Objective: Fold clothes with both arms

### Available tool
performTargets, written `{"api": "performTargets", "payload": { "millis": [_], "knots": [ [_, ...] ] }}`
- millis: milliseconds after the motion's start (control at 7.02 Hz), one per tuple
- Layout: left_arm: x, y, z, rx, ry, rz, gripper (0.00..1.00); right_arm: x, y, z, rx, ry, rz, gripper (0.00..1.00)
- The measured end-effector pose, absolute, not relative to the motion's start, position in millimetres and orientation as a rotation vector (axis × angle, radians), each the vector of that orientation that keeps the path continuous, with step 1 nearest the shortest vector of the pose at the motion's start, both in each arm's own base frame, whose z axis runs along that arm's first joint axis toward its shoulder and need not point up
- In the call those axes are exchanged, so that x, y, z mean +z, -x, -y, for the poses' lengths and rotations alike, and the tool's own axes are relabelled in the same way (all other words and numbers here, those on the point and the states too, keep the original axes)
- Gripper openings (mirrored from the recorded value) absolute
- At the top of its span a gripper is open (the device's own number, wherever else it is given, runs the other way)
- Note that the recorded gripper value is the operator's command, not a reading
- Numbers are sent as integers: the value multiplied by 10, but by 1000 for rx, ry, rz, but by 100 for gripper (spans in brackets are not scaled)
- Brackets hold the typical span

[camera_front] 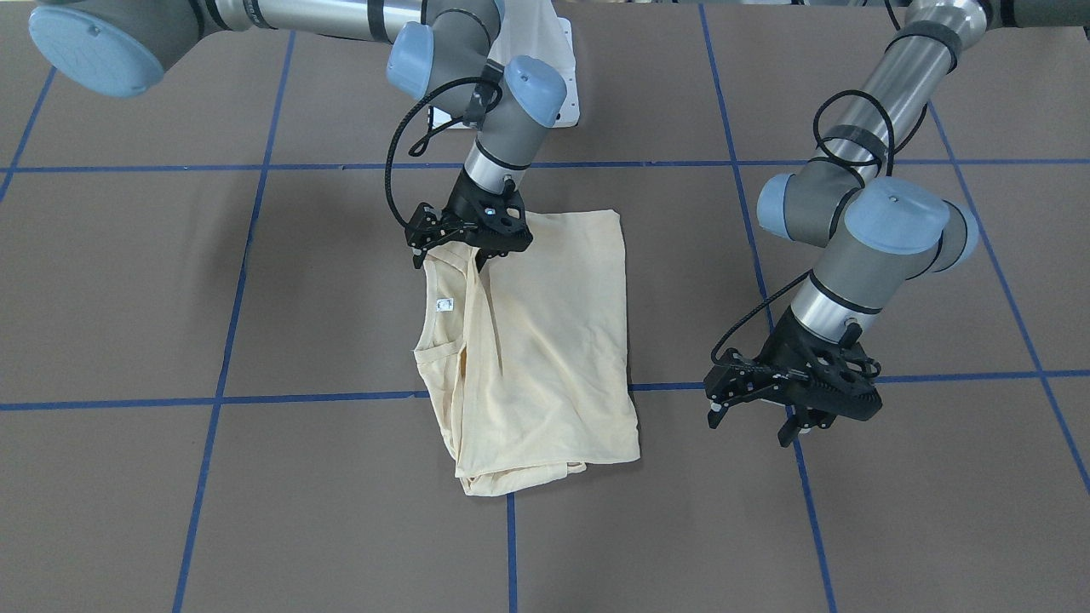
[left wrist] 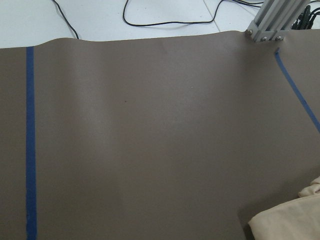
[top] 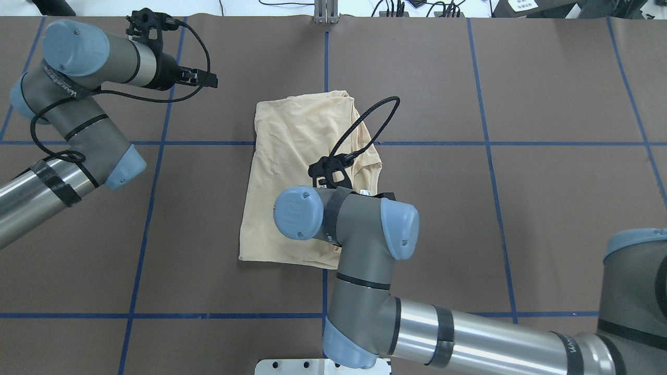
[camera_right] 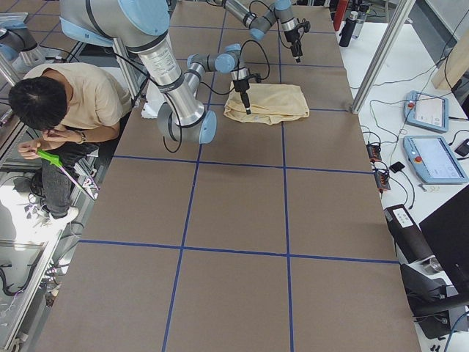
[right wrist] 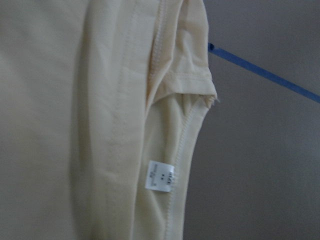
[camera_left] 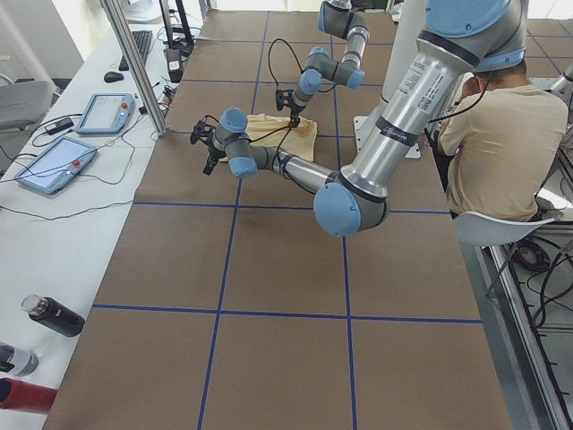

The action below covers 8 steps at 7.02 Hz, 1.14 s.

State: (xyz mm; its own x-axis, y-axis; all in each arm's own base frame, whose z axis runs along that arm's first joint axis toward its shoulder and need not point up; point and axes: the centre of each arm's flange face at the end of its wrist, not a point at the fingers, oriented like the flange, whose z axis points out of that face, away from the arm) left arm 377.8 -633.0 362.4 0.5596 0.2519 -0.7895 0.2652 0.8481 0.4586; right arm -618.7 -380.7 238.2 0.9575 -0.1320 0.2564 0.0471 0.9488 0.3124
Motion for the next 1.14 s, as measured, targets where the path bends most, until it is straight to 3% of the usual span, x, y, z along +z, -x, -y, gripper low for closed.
{"api": "performTargets", "payload": {
  "millis": [285,713,1140],
  "knots": [
    [3605,-3772,6324,-7,-584,-995,100,2732,5500,3665,-119,-327,292,100],
    [3458,-3644,6151,-29,-567,-1003,100,2330,5213,3695,4,-390,565,100],
    [3243,-3740,5331,-125,-425,-1075,100,2367,5028,3573,210,-388,868,100]
  ]
}}
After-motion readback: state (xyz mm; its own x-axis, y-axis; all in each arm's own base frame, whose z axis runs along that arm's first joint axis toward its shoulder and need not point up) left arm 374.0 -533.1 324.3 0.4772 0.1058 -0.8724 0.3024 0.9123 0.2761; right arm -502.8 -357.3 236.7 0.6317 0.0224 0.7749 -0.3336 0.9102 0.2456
